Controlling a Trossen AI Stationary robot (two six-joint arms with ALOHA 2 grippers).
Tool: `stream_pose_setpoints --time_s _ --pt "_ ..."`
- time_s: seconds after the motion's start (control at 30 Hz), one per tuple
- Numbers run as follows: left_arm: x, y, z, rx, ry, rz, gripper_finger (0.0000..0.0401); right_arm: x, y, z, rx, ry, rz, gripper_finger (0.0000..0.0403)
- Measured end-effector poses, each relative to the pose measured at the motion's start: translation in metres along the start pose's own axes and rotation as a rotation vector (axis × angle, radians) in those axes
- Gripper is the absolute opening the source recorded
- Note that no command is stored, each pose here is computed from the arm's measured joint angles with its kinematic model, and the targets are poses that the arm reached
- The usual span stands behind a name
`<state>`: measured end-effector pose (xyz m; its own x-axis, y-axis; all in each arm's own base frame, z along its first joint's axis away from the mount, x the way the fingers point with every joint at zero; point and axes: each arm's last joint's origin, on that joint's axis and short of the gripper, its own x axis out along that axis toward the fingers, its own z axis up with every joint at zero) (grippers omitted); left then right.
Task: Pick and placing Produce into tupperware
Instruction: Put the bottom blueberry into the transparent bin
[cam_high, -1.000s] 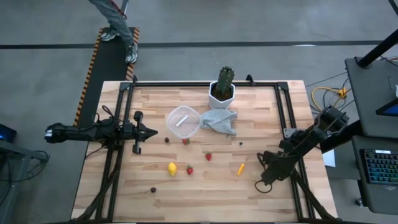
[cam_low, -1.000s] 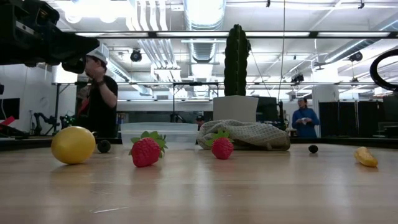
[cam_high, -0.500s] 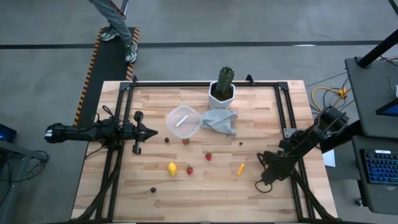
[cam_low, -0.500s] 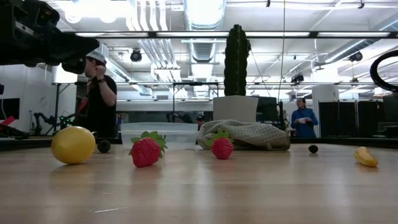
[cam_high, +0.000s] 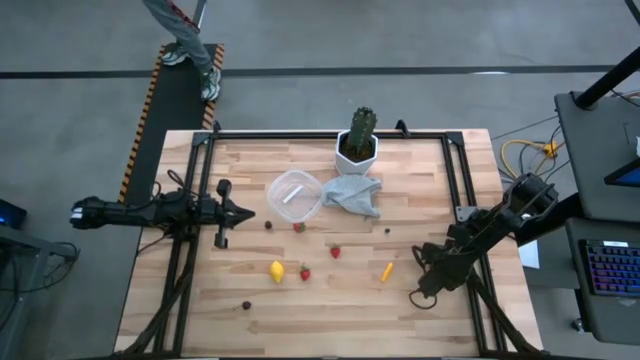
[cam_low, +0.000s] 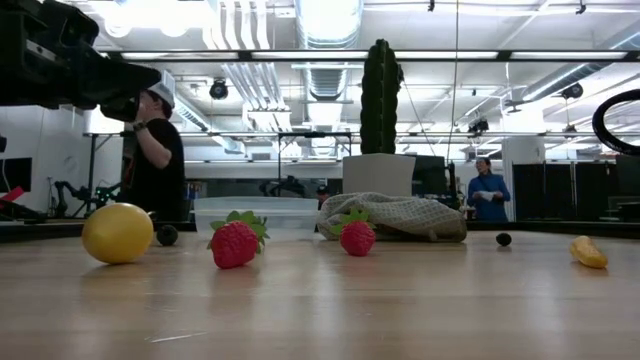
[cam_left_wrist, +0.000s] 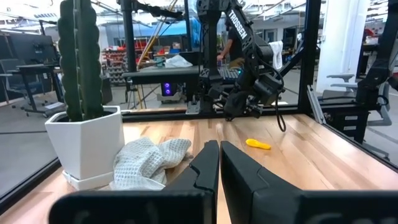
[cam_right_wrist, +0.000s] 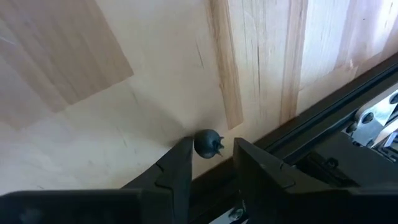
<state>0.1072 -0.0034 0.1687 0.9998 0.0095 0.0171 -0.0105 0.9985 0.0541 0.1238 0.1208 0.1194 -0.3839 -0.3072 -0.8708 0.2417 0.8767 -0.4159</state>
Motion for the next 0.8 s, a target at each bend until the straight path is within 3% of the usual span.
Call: stream_pose_setpoints --time_s 0.5,0.8 --pt "0.0014 -0.0001 -0.0014 0.001 0.017 -0.001 0.0 0.0006 -0.0002 -0.0004 -0.015 0.005 0.015 0.0036" --pt "0.0014 -0.0001 -0.0011 0.001 0.013 -0.001 0.0 0.0006 -0.0003 -0.0004 -0.016 0.002 0.013 0.0029"
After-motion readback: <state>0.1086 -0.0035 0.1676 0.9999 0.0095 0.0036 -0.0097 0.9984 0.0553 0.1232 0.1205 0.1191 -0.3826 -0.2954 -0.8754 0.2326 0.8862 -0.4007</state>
